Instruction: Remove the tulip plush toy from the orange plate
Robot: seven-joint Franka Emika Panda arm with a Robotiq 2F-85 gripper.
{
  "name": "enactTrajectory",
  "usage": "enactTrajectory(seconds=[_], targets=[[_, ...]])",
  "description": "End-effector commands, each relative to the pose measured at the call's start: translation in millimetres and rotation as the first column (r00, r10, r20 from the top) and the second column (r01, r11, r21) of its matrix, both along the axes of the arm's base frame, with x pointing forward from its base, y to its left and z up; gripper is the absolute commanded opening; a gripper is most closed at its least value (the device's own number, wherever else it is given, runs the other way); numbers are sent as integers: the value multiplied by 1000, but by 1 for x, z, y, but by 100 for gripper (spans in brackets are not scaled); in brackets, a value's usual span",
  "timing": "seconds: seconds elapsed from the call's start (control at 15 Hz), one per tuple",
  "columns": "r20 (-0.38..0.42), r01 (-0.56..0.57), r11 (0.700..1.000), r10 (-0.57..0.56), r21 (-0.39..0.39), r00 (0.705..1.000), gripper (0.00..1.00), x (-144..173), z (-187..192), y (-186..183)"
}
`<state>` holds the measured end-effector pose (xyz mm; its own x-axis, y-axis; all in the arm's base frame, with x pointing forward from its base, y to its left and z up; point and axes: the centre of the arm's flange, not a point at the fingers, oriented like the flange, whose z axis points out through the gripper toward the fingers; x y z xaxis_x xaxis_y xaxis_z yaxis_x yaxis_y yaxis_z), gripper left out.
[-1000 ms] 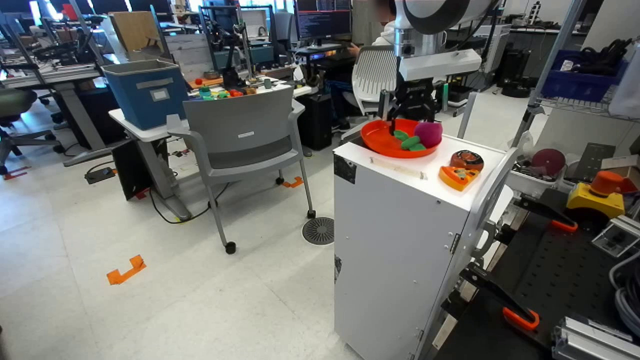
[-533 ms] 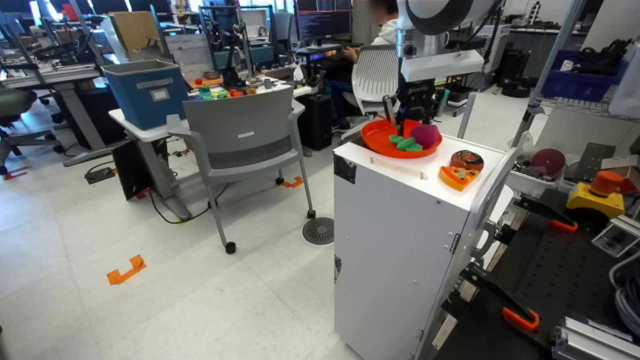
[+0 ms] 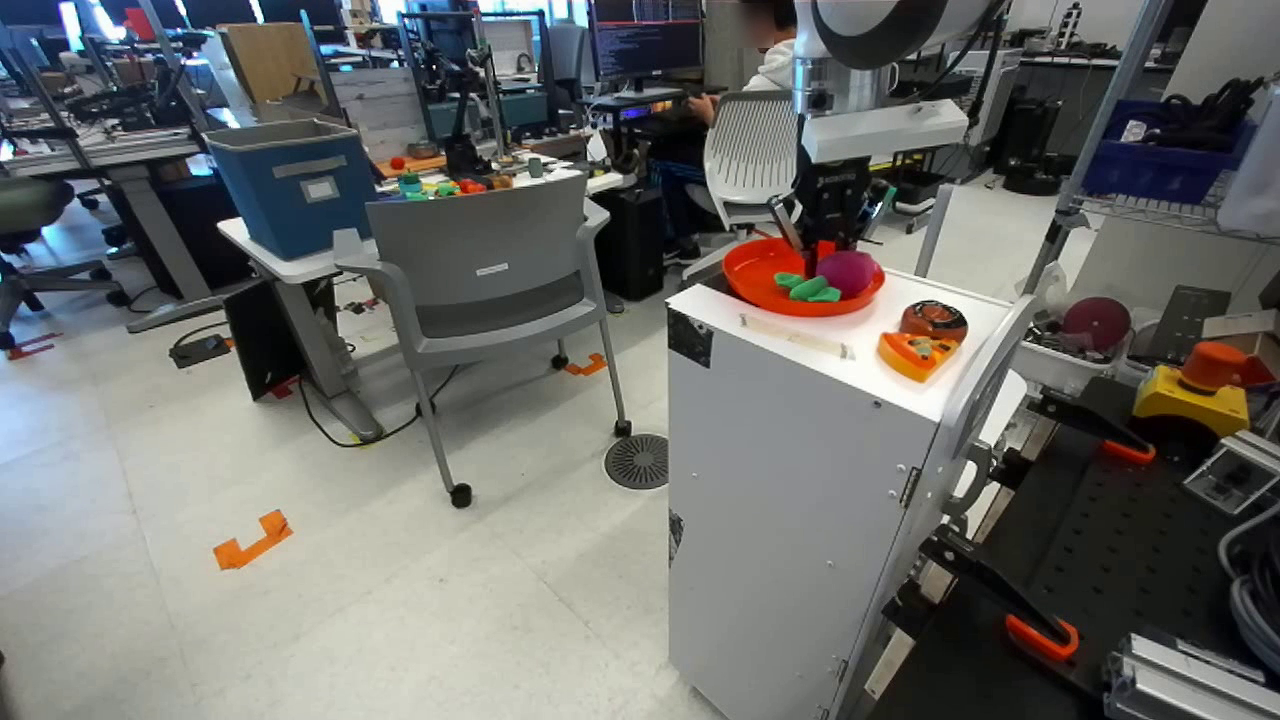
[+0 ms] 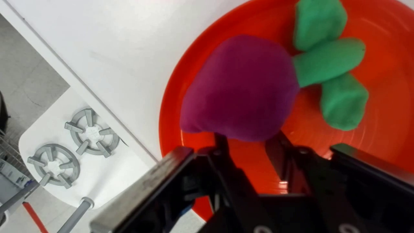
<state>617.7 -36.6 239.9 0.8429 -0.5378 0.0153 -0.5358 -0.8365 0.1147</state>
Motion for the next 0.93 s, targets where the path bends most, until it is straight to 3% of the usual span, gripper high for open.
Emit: enactTrajectory(seconds=[0.0,0.27,0.87], targets=[[14,10,1000,-10,-2,1000,68,-7,10,0],[6,22,1000,-22,16,1000,98,-4,15,-1],[-19,89,994,-88,64,996,100,-5,36,-1]])
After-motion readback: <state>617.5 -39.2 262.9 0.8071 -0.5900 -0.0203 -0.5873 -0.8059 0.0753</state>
